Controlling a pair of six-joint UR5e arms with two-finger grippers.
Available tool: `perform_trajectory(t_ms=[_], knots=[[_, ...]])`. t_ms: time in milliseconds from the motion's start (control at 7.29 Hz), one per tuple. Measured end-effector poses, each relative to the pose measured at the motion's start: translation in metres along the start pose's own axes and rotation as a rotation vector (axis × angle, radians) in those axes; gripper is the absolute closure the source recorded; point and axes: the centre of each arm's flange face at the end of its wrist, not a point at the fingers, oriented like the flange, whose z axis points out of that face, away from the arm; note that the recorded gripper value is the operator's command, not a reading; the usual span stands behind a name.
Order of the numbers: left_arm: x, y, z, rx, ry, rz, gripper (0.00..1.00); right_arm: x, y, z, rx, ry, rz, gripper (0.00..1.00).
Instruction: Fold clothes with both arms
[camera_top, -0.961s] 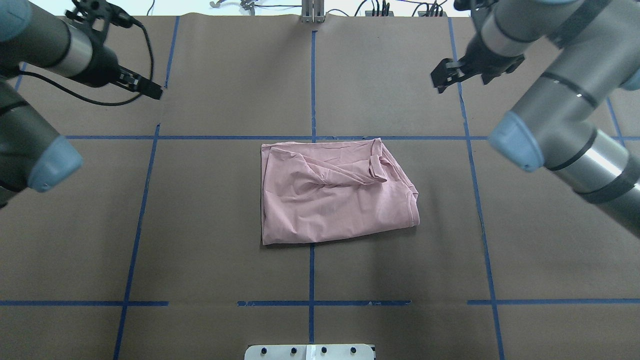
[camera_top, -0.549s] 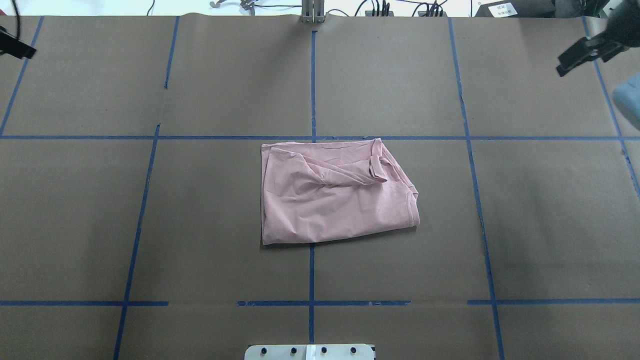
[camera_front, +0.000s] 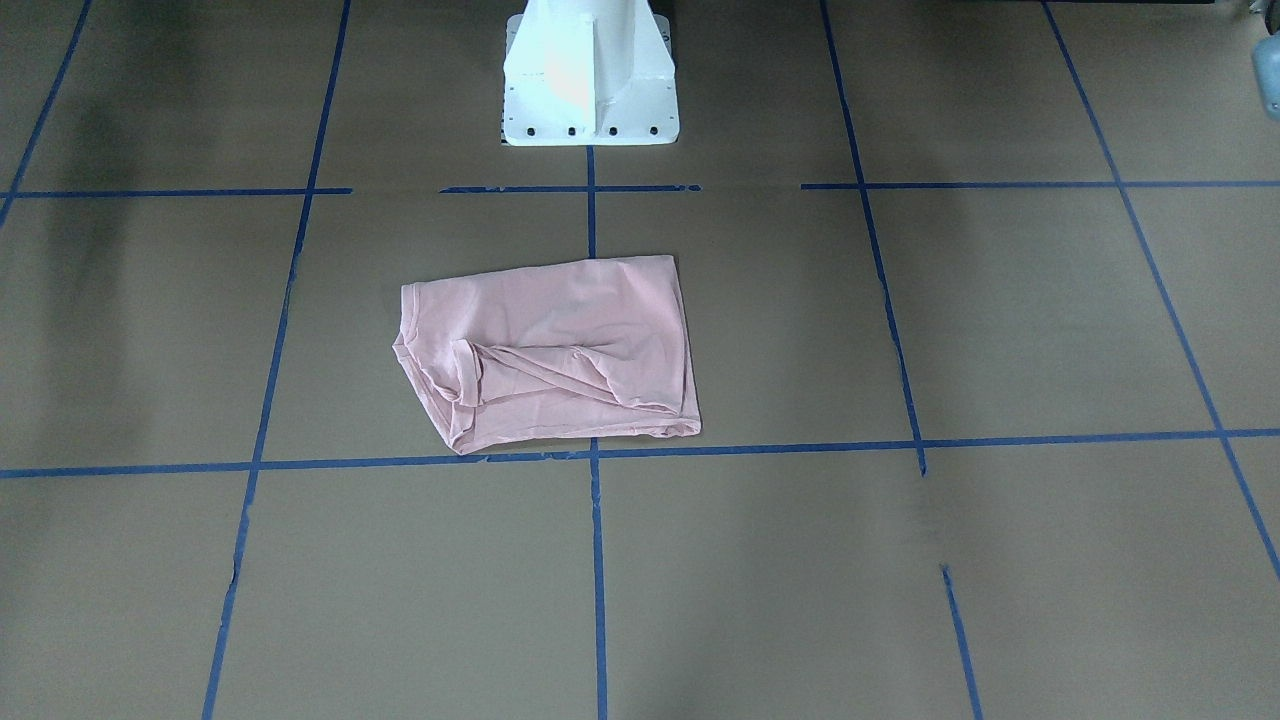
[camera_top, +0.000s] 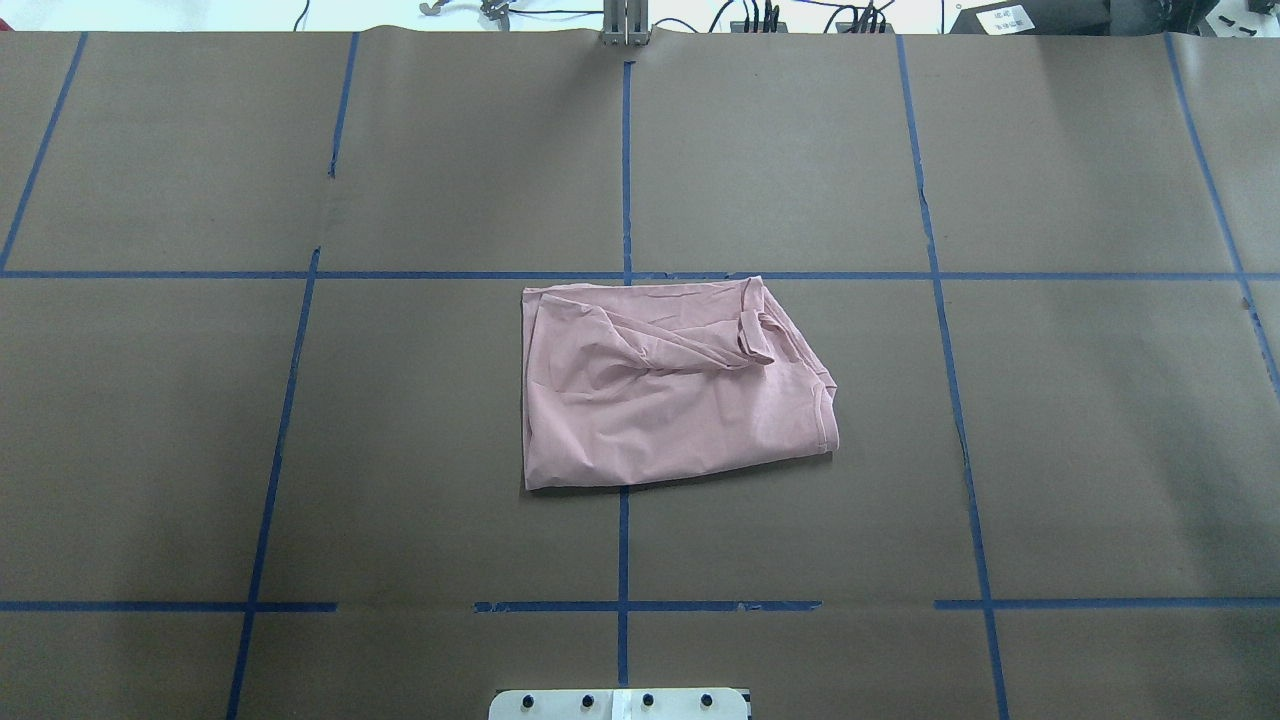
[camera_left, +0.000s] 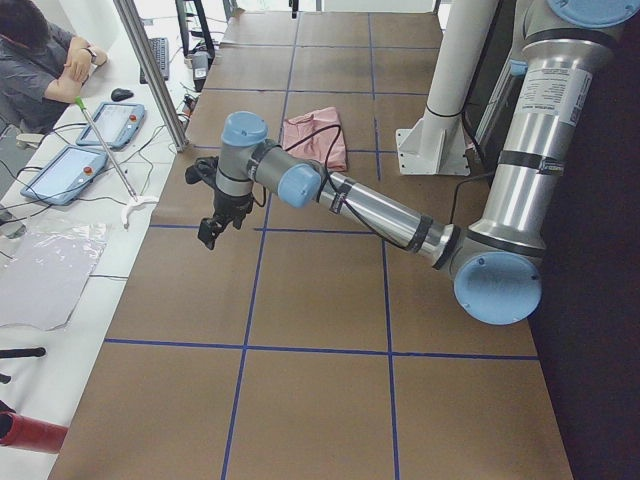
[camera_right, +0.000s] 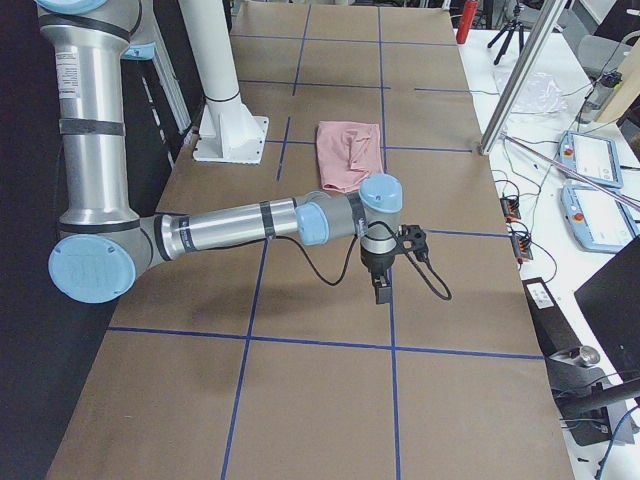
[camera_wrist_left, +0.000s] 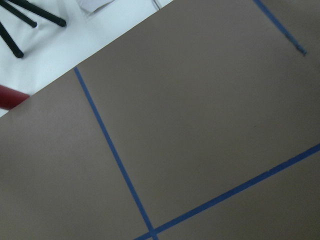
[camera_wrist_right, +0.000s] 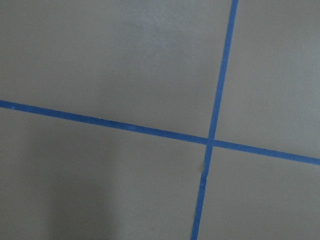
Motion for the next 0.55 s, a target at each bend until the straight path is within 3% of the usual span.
perform_trajectory(t_ms=[275, 549], knots=[[-0.025, 0.066, 0.023, -0.076, 0.219, -0.150, 0.00, 0.039, 0.031, -0.001, -0.010, -0.070, 0.087, 0.00], [-0.039, 0.126, 0.042, -0.124, 0.296, -0.240, 0.00, 0.066, 0.066, 0.008, -0.033, -0.077, 0.147, 0.00]])
